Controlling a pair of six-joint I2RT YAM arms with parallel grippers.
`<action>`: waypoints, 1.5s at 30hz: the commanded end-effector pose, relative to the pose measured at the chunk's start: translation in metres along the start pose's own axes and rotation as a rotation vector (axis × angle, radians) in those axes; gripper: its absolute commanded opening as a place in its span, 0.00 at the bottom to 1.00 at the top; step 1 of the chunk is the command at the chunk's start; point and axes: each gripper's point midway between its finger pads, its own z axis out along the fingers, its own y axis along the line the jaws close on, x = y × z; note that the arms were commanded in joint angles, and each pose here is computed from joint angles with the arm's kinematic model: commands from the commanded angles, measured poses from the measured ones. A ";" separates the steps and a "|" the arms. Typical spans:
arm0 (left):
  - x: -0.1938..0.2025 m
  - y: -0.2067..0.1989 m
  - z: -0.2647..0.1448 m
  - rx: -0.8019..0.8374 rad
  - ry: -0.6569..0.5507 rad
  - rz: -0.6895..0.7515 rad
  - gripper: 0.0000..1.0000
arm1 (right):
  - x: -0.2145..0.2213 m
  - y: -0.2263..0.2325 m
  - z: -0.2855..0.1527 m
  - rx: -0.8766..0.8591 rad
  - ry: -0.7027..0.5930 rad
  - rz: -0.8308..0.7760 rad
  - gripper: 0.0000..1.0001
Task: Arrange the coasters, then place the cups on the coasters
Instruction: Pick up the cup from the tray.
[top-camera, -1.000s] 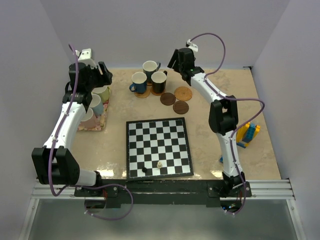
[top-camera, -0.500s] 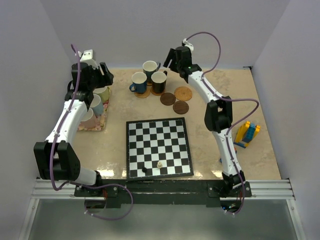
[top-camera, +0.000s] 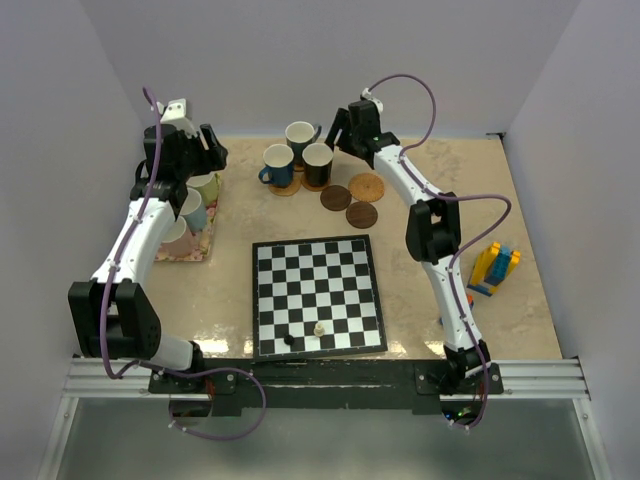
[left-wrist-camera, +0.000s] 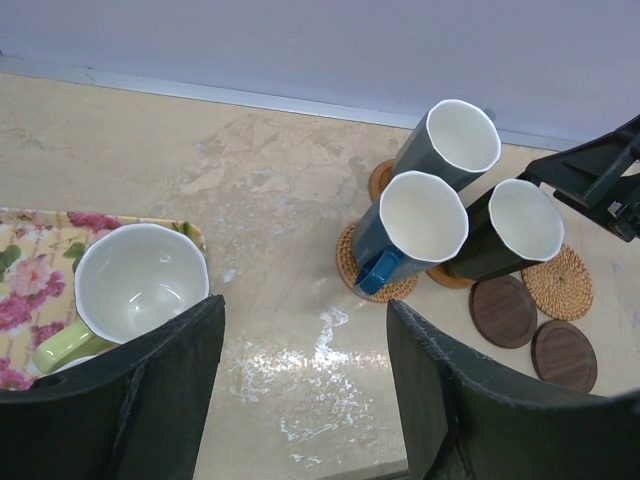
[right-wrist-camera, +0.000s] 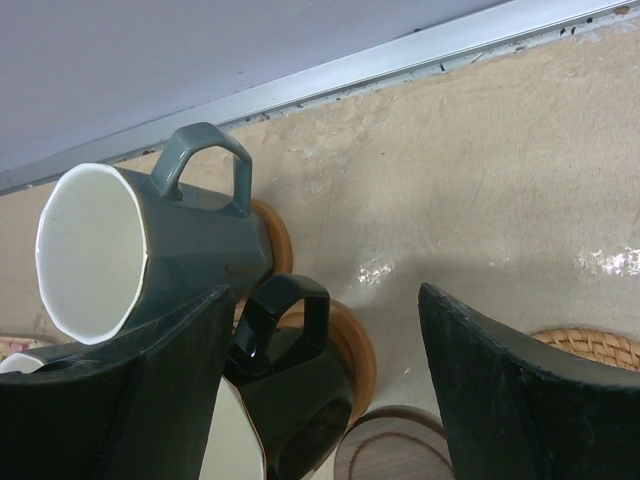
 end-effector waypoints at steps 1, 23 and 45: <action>-0.030 -0.007 -0.002 0.021 -0.077 -0.003 0.70 | -0.024 0.017 -0.009 -0.044 -0.050 0.027 0.78; -0.029 -0.009 -0.004 0.034 -0.080 0.001 0.70 | -0.018 0.006 -0.007 0.002 -0.035 0.026 0.75; -0.028 -0.010 -0.006 0.040 -0.079 0.001 0.70 | -0.022 -0.001 -0.011 0.040 -0.051 0.022 0.72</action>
